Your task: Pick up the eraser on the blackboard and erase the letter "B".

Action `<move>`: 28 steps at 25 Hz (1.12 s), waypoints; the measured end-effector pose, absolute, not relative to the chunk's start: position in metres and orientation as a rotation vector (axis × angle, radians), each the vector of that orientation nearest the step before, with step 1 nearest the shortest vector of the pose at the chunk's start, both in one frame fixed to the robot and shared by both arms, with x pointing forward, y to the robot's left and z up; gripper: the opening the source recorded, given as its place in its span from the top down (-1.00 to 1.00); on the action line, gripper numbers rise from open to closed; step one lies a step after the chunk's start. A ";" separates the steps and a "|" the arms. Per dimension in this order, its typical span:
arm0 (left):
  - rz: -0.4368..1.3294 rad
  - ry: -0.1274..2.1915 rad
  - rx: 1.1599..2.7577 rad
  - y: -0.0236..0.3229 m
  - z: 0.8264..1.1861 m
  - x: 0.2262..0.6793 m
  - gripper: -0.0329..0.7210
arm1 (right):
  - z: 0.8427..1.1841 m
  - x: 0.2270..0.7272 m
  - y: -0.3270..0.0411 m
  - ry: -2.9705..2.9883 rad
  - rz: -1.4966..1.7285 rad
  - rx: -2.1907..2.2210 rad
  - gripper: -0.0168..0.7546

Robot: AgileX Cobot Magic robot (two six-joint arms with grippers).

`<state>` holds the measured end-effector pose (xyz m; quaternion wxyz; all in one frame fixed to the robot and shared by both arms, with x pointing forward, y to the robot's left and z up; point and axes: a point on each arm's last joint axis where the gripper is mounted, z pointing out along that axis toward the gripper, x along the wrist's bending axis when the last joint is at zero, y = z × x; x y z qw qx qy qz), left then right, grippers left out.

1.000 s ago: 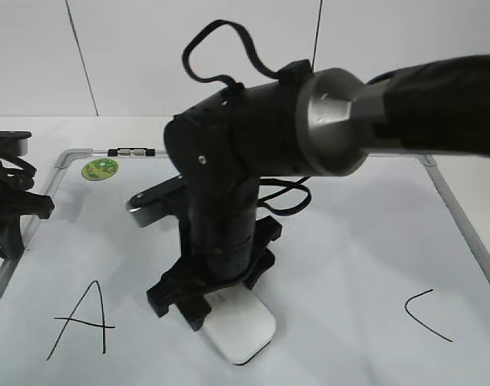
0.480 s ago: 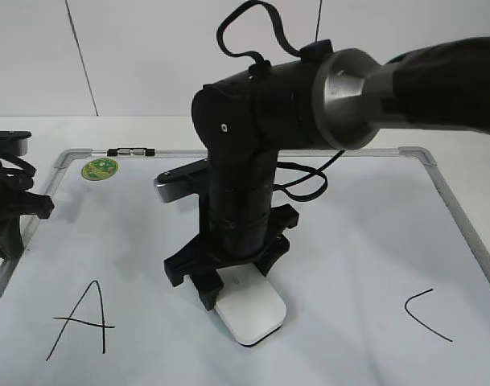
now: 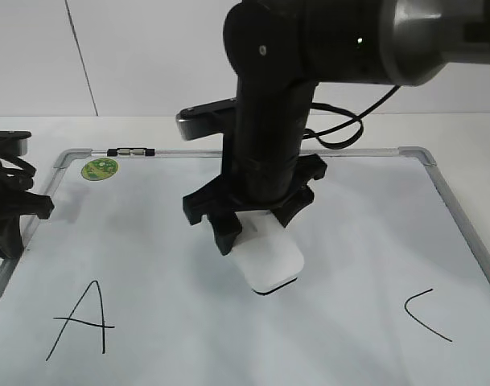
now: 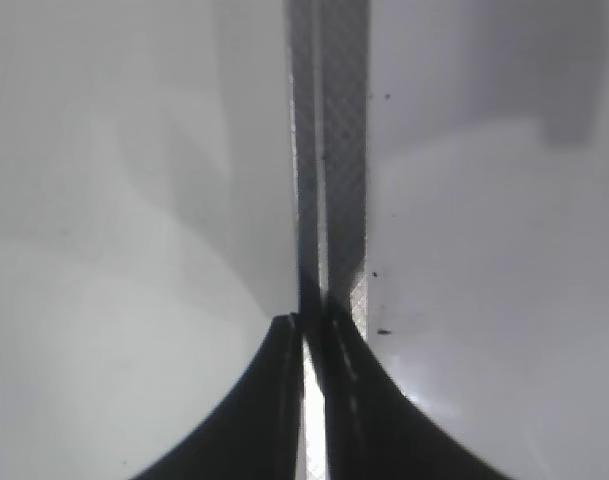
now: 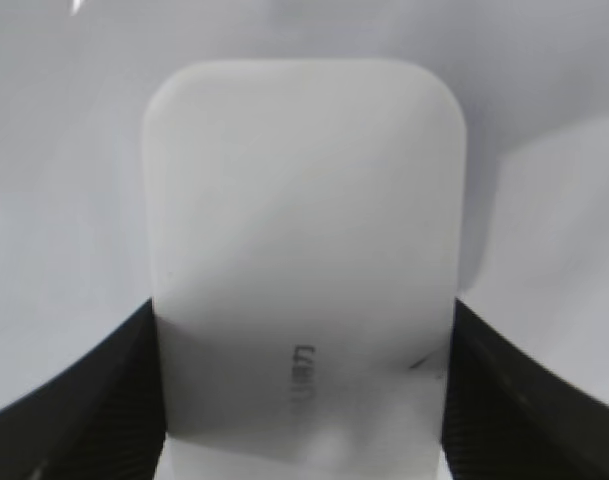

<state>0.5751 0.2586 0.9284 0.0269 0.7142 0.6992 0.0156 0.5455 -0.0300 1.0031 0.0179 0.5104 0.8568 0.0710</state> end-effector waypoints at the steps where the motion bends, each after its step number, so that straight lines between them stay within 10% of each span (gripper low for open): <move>1: 0.048 2.160 2.206 0.259 0.928 0.575 0.86 | 1.005 0.549 -0.035 2.644 0.213 1.606 -0.46; 28: 0.048 2.160 2.206 0.259 0.928 0.575 0.86 | 0.990 0.601 -0.203 2.273 -0.047 2.132 -0.44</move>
